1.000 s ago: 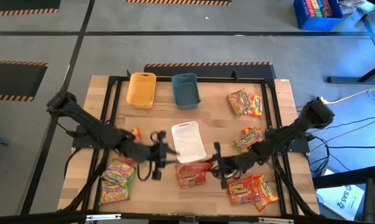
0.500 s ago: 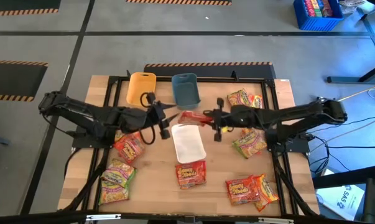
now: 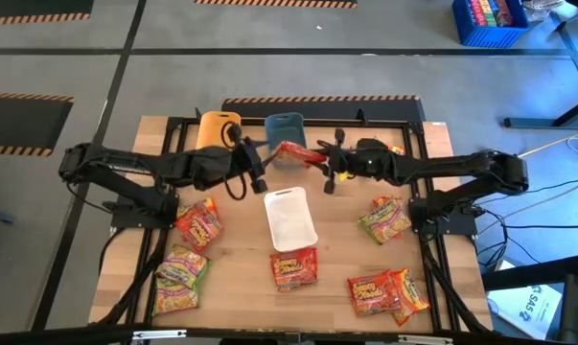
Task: Sort Maruchan noodles
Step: Put the red noodle pack into the blue bin
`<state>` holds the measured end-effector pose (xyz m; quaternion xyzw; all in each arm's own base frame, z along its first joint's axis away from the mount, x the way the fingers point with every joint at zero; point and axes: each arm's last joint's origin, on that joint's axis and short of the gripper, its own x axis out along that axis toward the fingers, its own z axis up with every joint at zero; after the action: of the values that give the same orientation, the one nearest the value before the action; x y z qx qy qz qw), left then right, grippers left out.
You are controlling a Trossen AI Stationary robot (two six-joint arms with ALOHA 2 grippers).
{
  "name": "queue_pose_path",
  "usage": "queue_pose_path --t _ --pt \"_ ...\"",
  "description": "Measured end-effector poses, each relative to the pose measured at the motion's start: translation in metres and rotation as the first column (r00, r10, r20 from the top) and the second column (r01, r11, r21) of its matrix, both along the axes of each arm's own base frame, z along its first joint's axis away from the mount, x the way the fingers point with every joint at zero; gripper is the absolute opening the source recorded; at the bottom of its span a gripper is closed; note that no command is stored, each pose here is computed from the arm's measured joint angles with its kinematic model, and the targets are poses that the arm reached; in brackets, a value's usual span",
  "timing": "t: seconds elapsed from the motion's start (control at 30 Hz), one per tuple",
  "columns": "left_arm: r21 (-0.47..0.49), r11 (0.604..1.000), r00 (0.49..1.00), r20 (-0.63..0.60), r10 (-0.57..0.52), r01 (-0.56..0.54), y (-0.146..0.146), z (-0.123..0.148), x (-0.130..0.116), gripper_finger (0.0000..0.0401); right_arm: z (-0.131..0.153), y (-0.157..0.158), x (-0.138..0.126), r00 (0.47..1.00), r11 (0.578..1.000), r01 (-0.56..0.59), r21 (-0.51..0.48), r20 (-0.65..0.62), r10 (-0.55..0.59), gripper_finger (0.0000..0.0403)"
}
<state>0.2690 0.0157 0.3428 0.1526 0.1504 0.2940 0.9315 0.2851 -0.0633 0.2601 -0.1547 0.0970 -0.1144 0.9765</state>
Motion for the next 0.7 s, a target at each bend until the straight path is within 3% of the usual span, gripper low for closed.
queue_pose_path --t 0.2,0.33,0.4,0.53,0.7 --pt "-0.107 0.992 0.996 0.054 0.071 -0.065 0.028 0.011 -0.003 0.0207 0.001 -0.011 0.007 1.000 0.995 -0.013 -0.095 -0.001 0.013 0.0085" --pt "-0.221 0.975 0.995 0.083 0.046 -0.026 0.034 0.039 -0.002 0.0237 0.006 -0.012 0.012 0.999 0.989 -0.048 -0.138 -0.019 0.046 0.0085" --pt "-0.281 0.960 0.999 0.034 0.022 -0.012 0.037 0.045 0.002 0.0252 0.007 -0.012 0.013 0.998 0.989 -0.054 -0.136 -0.035 0.049 0.0085" --pt "-0.392 0.920 0.999 -0.019 -0.041 0.031 0.047 0.059 0.017 0.0279 0.003 -0.012 0.012 0.996 0.994 -0.058 -0.091 -0.072 0.052 0.0085" --pt "-0.445 0.877 0.954 -0.137 -0.265 0.180 0.052 0.061 0.042 0.0292 -0.003 -0.010 0.012 0.989 0.995 -0.103 -0.013 -0.105 0.101 0.0085"
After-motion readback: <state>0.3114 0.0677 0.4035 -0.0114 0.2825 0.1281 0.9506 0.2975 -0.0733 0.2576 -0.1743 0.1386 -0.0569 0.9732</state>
